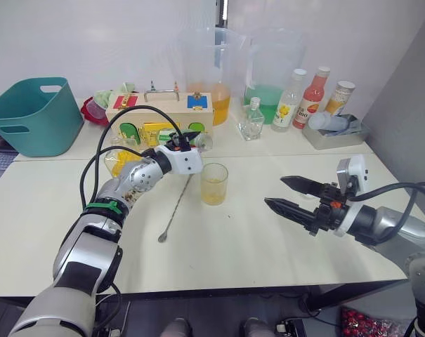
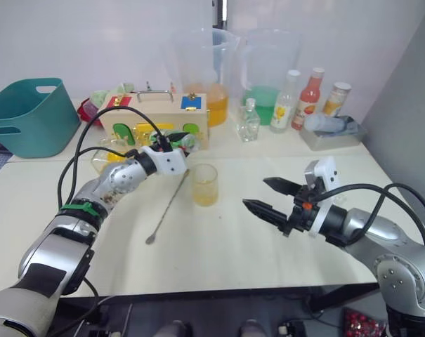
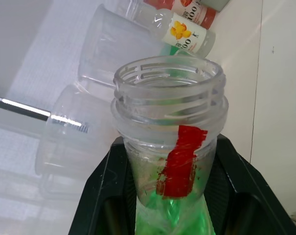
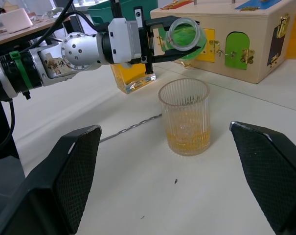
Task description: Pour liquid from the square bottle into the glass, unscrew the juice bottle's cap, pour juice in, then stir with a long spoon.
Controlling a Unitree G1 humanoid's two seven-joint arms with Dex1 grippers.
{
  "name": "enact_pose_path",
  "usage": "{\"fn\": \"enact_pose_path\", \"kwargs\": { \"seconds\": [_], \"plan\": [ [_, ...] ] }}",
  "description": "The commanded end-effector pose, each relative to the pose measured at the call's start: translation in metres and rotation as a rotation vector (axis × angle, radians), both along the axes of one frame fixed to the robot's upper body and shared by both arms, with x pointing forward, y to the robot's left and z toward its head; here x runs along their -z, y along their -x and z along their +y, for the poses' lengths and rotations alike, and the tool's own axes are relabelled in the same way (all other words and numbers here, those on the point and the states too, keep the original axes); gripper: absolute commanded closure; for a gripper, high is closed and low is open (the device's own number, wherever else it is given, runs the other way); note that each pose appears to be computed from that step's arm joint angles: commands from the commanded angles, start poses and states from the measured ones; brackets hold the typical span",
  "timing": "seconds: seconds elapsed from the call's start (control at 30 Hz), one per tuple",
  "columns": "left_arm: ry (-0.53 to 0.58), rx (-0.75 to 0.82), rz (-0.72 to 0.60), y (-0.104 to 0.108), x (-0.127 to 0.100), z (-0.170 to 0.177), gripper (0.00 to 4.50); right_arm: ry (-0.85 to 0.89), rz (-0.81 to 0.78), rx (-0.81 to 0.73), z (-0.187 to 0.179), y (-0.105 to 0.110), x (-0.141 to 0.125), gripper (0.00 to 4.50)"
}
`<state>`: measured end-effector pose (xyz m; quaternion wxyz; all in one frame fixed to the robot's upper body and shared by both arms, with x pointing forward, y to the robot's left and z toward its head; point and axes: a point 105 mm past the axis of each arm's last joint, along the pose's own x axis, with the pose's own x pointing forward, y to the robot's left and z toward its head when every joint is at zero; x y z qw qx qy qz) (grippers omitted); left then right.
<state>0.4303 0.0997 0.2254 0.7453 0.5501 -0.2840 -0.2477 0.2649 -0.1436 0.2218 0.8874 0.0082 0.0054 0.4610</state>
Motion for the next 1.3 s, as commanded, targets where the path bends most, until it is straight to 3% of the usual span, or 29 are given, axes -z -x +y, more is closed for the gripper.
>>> {"fn": "enact_pose_path", "kwargs": {
  "seconds": [0.03,0.57,0.7,1.3],
  "plan": [
    [0.013,0.011,-0.141,0.004,-0.032,0.001,3.10,-0.004,-0.048,-0.004,0.001,0.002,-0.009,0.03],
    [-0.058,0.008,-0.190,0.004,-0.019,-0.004,3.10,-0.003,-0.031,-0.010,0.000,0.001,-0.009,0.03],
    [-0.123,0.041,-0.230,0.008,-0.012,-0.013,3.10,0.019,-0.027,-0.024,0.000,0.001,-0.008,0.03],
    [-0.228,0.054,-0.361,0.010,-0.016,-0.014,3.10,0.006,-0.035,-0.025,0.004,-0.002,-0.009,0.03]
  ]
}}
